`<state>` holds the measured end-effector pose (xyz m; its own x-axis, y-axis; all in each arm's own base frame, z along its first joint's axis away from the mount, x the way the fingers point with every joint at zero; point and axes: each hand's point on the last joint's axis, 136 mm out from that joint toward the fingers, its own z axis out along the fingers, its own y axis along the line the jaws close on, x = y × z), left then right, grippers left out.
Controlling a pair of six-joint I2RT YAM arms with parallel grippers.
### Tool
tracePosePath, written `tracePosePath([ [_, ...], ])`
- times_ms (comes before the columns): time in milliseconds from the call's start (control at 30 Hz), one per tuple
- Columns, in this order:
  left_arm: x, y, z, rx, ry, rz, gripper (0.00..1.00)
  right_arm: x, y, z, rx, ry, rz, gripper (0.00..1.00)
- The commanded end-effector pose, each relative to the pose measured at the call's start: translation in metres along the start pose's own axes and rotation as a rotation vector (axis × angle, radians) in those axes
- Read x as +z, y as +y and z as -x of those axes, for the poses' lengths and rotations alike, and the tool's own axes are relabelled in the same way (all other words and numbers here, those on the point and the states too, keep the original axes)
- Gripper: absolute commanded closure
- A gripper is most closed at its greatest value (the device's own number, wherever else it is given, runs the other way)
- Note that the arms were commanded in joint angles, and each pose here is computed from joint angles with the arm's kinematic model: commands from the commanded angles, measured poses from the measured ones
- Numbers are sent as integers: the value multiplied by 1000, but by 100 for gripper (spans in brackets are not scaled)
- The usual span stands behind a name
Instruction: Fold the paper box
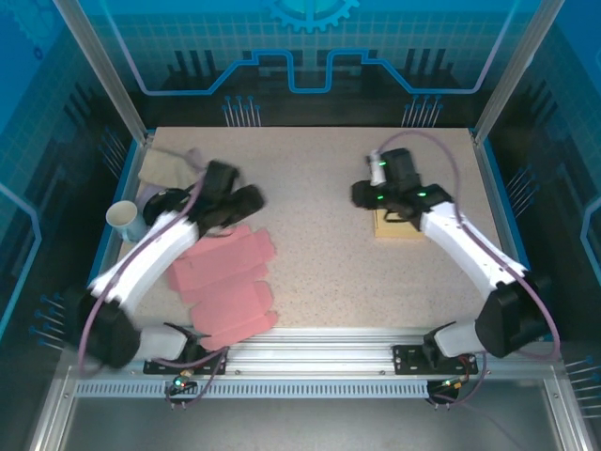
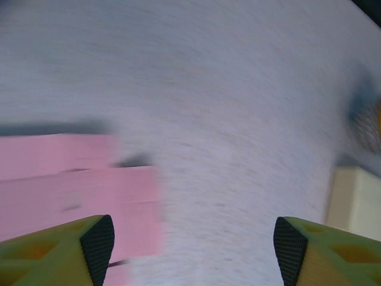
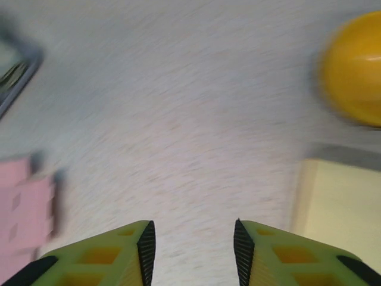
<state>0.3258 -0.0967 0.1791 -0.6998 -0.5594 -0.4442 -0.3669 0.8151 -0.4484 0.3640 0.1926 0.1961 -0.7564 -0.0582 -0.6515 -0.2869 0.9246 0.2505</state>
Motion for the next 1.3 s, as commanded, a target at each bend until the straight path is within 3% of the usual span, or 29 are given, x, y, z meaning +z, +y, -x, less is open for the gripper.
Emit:
tracePosePath([
  [0,11,102,-62,-99,126,224,25,48,74,-41,-77,162,169,57],
  [100,8,135,-81,-209,126,218,25,88,135,-71,-111,264,315,55],
  [200,4,141,-83,-254,74,174,25,118,170,-94,-115,316,401,53],
  [333,0,138,-79,-261,36,139,25,149,177,-116,-122,381,394,51],
  [567,2,138,-79,-247,33,131,25,171,182,-133,-122,426,423,55],
  [633,3,137,-78,-244,27,124,25,172,190,-134,-122,431,458,61],
  [700,3,135,-76,-241,25,120,25,172,196,-133,-129,430,476,76],
  [767,3,133,-74,-237,21,110,25,172,197,-128,-138,422,471,97],
  [900,-3,117,-63,-208,-1,53,25,150,166,-90,-202,342,379,100],
  [1067,-11,97,-47,-164,-25,-12,25,93,83,-38,-168,263,246,100],
  [1267,9,80,-46,-140,22,-76,23,52,7,-52,-96,231,220,100],
])
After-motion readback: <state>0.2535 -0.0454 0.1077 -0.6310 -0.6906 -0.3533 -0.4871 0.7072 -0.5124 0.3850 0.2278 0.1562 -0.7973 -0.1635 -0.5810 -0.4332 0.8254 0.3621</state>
